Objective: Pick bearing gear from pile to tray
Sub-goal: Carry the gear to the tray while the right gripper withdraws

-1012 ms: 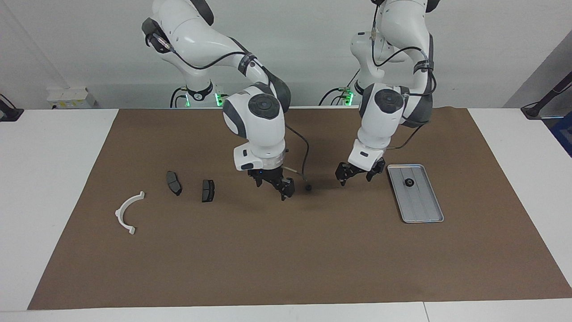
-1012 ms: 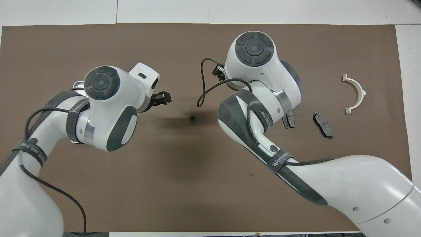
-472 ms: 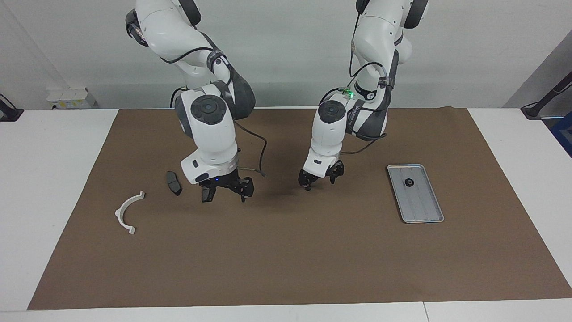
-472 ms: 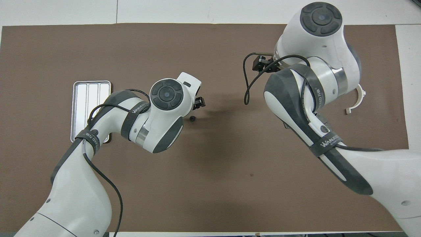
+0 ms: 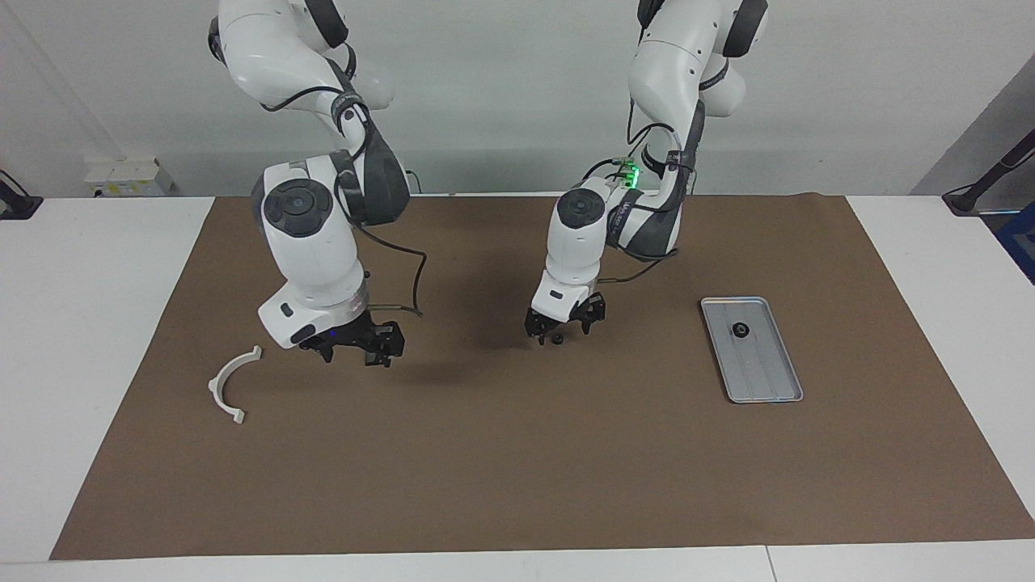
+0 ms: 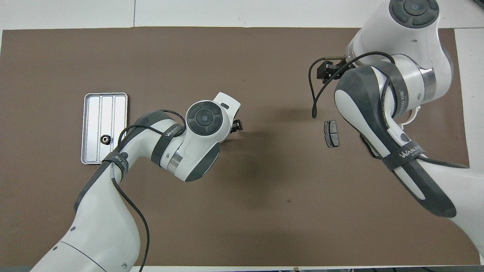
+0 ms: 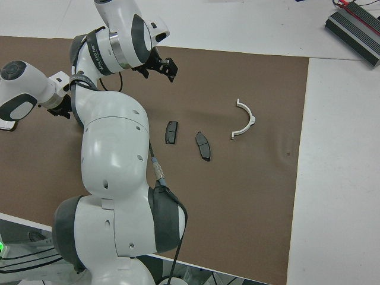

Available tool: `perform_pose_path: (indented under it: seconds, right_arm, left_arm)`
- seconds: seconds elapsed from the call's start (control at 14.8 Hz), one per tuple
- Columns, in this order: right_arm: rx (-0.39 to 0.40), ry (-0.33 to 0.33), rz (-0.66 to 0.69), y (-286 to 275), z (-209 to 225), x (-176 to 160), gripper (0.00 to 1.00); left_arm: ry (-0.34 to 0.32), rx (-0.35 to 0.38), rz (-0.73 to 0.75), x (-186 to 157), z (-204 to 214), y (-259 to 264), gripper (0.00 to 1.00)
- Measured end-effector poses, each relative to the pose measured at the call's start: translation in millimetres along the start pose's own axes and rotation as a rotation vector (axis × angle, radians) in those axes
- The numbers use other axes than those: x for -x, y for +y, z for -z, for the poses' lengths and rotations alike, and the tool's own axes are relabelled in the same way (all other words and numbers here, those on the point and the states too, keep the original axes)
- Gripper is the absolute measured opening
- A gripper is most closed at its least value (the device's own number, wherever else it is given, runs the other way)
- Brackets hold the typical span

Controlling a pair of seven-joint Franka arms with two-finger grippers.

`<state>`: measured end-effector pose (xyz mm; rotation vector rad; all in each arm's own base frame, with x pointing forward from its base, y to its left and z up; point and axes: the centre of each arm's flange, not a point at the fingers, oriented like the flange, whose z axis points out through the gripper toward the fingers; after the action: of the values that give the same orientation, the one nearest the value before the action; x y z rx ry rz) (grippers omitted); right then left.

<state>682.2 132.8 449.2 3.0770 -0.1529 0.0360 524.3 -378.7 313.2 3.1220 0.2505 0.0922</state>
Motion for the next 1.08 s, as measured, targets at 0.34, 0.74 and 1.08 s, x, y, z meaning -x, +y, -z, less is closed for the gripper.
perform_pose_path:
  seconds: [0.34, 0.74, 1.08]
  right_arm:
    - [0.000, 0.003, 0.000, 0.2, 1.8, 0.2, 1.00]
    - [0.001, 0.002, 0.005, 19.0, 1.3, -5.0, 1.00]
    - [0.002, 0.003, 0.021, 34.3, 1.5, -8.7, 1.00]
  left_arm:
    - [-0.003, -0.003, -0.003, 6.3, -12.4, -4.3, 1.00]
    - [-0.008, -0.006, -0.005, 12.0, -22.5, -8.6, 1.00]
    - [-0.001, 0.001, -0.003, 11.0, -20.1, -8.3, 0.64]
